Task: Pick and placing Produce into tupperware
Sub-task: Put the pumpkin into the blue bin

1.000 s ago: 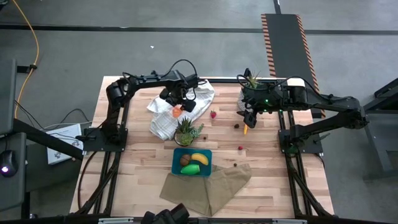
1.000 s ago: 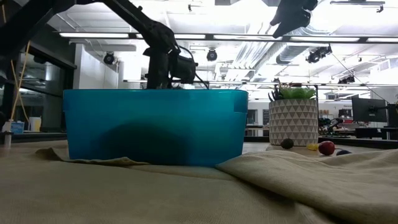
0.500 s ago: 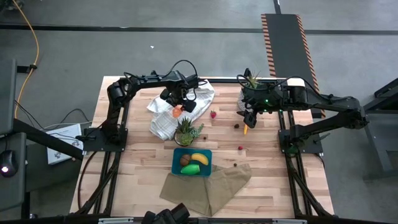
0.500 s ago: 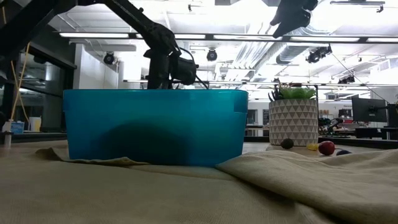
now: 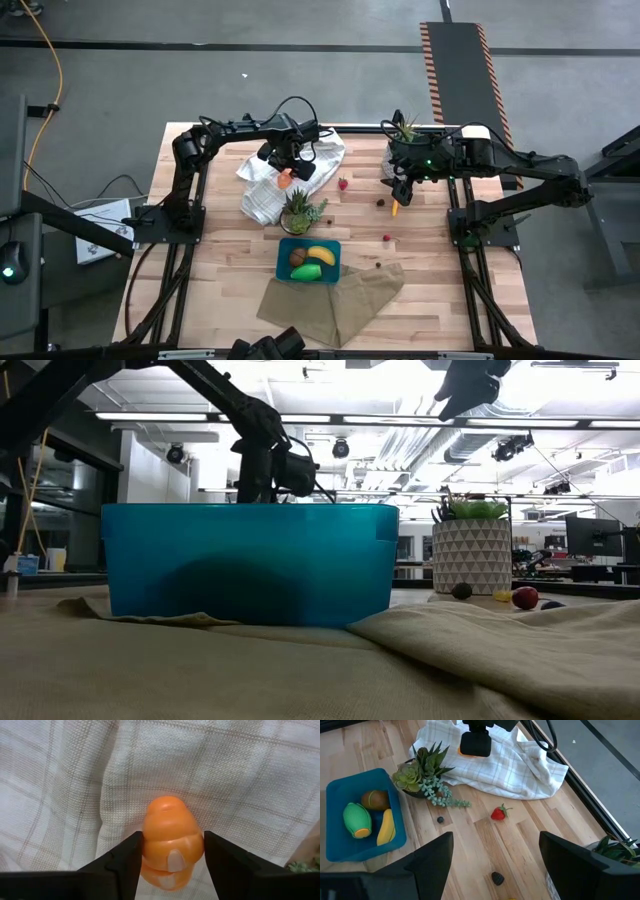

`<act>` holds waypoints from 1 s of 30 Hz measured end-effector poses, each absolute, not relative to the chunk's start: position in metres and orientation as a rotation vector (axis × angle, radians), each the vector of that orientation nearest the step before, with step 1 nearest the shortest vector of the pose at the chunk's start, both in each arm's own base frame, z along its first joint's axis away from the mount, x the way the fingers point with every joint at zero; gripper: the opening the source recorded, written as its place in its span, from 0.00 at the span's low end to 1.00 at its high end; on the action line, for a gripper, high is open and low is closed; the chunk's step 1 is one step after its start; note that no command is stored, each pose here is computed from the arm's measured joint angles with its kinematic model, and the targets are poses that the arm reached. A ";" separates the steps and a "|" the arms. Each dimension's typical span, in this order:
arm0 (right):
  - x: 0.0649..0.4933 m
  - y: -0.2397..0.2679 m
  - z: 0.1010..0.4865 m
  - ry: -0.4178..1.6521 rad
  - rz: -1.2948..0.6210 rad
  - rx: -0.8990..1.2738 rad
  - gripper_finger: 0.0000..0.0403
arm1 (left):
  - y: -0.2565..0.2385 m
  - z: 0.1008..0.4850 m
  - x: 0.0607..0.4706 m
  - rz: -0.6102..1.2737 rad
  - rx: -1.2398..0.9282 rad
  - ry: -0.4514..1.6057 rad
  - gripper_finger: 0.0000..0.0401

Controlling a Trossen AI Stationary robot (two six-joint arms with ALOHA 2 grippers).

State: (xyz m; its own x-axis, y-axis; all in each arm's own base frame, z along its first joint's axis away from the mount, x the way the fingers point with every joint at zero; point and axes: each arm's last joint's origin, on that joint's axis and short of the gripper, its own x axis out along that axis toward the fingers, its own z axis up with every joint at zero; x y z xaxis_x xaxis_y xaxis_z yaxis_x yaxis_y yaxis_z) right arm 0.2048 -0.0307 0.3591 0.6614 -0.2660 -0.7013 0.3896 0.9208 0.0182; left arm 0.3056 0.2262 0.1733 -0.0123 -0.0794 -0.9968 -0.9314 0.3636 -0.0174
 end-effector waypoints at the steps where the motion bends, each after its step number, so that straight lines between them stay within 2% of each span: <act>1: 0.205 -0.031 0.359 0.763 -0.373 0.173 0.71 | 0.226 0.173 0.306 0.888 -0.986 1.418 0.48; 19: 0.205 -0.031 0.359 0.763 -0.372 0.172 0.71 | 0.222 0.176 0.302 0.823 -0.988 1.483 0.44; 30: 0.205 -0.031 0.359 0.763 -0.372 0.172 0.71 | 0.234 0.231 0.316 0.789 -0.886 1.401 0.44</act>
State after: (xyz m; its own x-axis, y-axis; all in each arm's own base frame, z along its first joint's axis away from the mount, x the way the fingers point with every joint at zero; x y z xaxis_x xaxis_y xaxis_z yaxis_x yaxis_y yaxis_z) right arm 0.2048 -0.0307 0.3591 0.6613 -0.2660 -0.7014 0.3891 0.9210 0.0177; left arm 0.3159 0.2337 0.2306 0.0320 -0.0501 -0.9982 -0.8796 0.4729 -0.0519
